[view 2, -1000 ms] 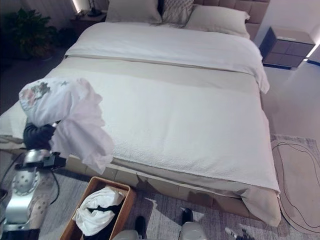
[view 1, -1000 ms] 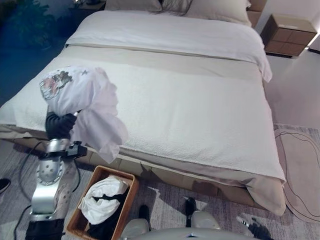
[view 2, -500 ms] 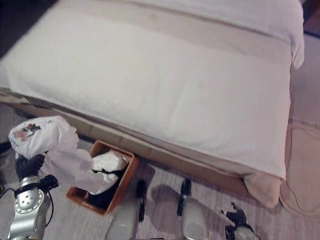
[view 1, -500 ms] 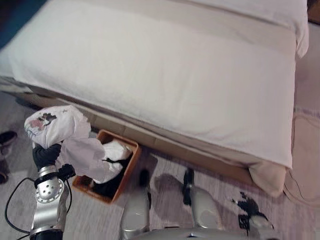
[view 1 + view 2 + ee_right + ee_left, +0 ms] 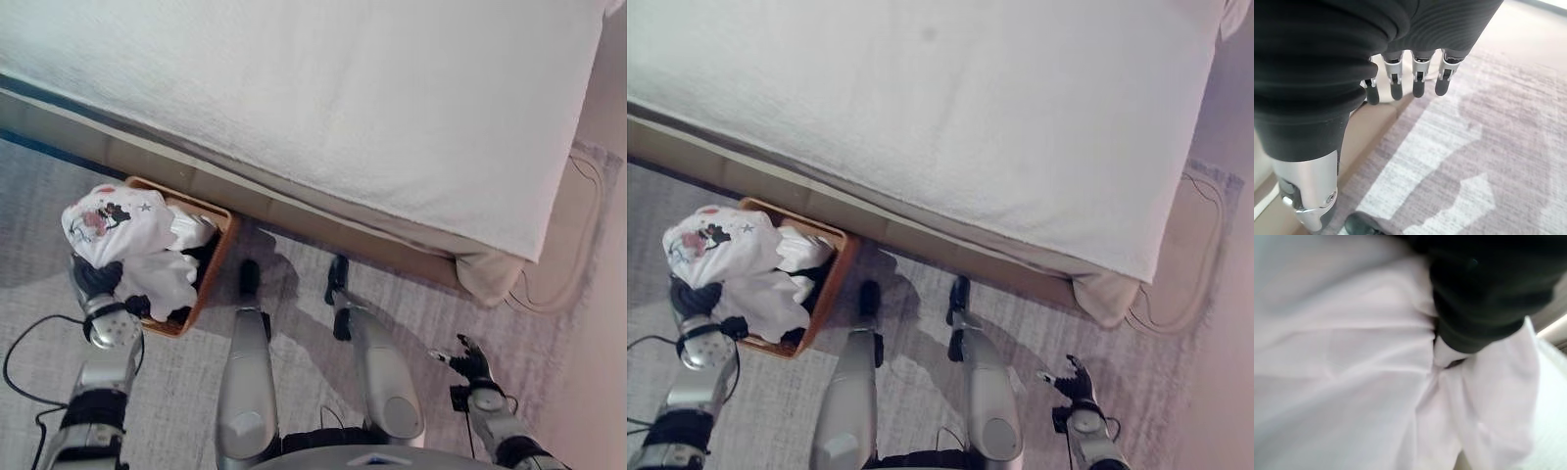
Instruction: Pick up clothes into the bucket
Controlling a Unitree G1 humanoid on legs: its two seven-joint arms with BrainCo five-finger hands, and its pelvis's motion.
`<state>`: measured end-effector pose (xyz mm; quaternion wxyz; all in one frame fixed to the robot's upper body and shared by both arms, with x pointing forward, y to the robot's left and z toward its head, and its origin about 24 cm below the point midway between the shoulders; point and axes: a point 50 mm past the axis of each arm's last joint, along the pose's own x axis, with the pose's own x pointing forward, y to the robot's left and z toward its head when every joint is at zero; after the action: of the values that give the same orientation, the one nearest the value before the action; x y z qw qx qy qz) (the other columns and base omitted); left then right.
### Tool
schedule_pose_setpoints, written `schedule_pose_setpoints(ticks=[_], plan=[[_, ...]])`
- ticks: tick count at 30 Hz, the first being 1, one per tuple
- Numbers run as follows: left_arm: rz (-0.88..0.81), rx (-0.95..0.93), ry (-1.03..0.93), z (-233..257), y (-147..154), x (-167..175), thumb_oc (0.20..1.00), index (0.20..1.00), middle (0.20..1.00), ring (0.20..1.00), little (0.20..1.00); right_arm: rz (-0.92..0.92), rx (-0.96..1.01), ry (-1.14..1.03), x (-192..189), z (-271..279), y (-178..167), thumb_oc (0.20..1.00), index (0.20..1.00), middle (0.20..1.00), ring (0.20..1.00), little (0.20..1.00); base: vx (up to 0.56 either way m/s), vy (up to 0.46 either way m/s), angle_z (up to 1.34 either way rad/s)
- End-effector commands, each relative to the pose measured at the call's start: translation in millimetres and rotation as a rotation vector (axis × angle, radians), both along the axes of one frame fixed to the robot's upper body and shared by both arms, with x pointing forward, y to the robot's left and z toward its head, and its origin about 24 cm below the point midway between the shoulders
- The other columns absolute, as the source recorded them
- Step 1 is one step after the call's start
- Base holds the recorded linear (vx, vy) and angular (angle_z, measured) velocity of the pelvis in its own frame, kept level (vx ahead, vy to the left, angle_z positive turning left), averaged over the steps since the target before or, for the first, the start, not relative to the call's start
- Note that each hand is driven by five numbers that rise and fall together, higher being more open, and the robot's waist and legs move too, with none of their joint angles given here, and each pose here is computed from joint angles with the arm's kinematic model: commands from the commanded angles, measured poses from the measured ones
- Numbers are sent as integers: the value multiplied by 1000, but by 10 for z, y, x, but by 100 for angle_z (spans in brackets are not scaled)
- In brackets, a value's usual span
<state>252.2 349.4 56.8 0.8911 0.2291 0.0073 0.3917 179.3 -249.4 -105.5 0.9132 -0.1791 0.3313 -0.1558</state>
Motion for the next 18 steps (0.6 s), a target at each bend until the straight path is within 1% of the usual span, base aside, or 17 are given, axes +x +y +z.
schedule_pose_setpoints(ticks=[1, 2, 3, 7, 11, 13, 16, 18], plan=[[107, 116, -58, 293, 292, -46, 357, 357, 357, 357, 357, 15, -23, -40, -9, 33, 23, 1000, 1000, 1000, 1000, 1000, -21, 30, 2], [119, 132, -38, 300, 323, -35, 705, 705, 705, 705, 705, 15, -25, -48, 10, 42, 31, 1000, 1000, 1000, 1000, 1000, -26, 43, 1], [131, 145, -12, 310, 355, -7, 1000, 1000, 1000, 1000, 1000, 21, -27, -54, 31, 51, 41, 1000, 1000, 1000, 1000, 1000, -15, 34, 0], [157, 146, -5, 349, 389, 47, 1000, 1000, 1000, 1000, 1000, 29, -35, -56, 63, 59, 62, 1000, 1000, 1000, 1000, 1000, 0, 0, 0], [205, 137, 84, 236, 457, 30, 1000, 1000, 1000, 1000, 1000, 47, -46, -62, 118, 75, 97, 1000, 1000, 1000, 1000, 1000, 12, 18, -4], [207, 132, 91, 210, 453, 23, 1000, 1000, 1000, 1000, 1000, 52, -46, -64, 129, 80, 106, 1000, 1000, 1000, 1000, 1000, 14, 13, -4], [230, 86, 180, -28, 441, -78, 1000, 1000, 1000, 1000, 1000, 70, -59, -64, 174, 104, 103, 1000, 1000, 1000, 1000, 1000, 15, 24, -6], [220, 55, 229, -210, 366, -147, 1000, 1000, 1000, 1000, 1000, 72, -73, -50, 168, 101, 76, 1000, 1000, 1000, 1000, 1000, 19, 21, -15]])
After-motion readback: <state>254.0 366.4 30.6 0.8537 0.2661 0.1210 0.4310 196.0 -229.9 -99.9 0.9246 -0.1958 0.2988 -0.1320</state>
